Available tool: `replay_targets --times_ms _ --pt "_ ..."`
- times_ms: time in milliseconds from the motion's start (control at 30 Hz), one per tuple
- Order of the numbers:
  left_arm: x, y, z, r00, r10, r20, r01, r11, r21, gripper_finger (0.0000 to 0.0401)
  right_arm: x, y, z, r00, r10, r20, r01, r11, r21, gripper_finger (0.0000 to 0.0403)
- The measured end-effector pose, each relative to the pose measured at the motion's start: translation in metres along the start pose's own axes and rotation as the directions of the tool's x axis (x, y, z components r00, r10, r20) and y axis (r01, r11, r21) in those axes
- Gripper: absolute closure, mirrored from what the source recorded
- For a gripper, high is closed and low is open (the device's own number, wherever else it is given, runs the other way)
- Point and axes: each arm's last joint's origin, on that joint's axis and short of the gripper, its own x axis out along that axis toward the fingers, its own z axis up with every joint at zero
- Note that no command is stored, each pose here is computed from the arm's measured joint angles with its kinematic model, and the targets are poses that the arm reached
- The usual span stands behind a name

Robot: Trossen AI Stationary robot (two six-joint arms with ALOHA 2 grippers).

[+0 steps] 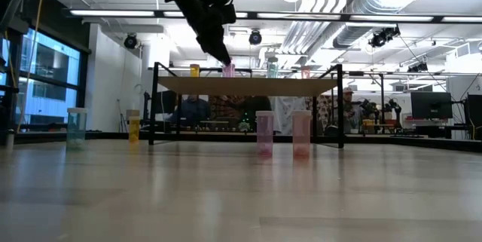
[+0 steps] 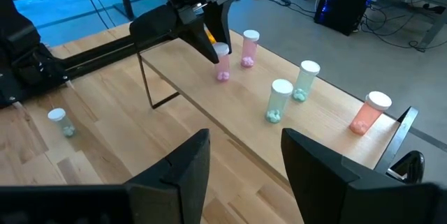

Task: Pick and place medicine bottles onto shelf by color
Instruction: Put the bottom purple pill bottle on the shelf aligned with the other purple pill bottle

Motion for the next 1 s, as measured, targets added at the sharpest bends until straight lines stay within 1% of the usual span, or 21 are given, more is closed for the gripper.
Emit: replay_targets --times_ms 167,533,1000 --pt "0.0000 0.0000 0.0000 1.000 0.000 0.000 0.000 1.000 0.000 0.0285 0.0000 0.0000 0.0000 1.000 0.000 0.000 0.000 1.000 0.000 0.0233" --pt "0.0002 0.0000 0.0000 1.000 0.001 0.001 -0.001 1.000 0.000 0.0264 0.0000 0.0000 0.0000 1.000 0.000 0.000 0.000 1.000 0.000 0.0233" --pt "0.0002 0.0009 0.0019 1.000 0.010 0.019 -0.010 1.000 0.004 0.0263 -0.0001 0.0001 0.0000 1.000 0.000 0.000 0.000 1.000 0.000 0.0233"
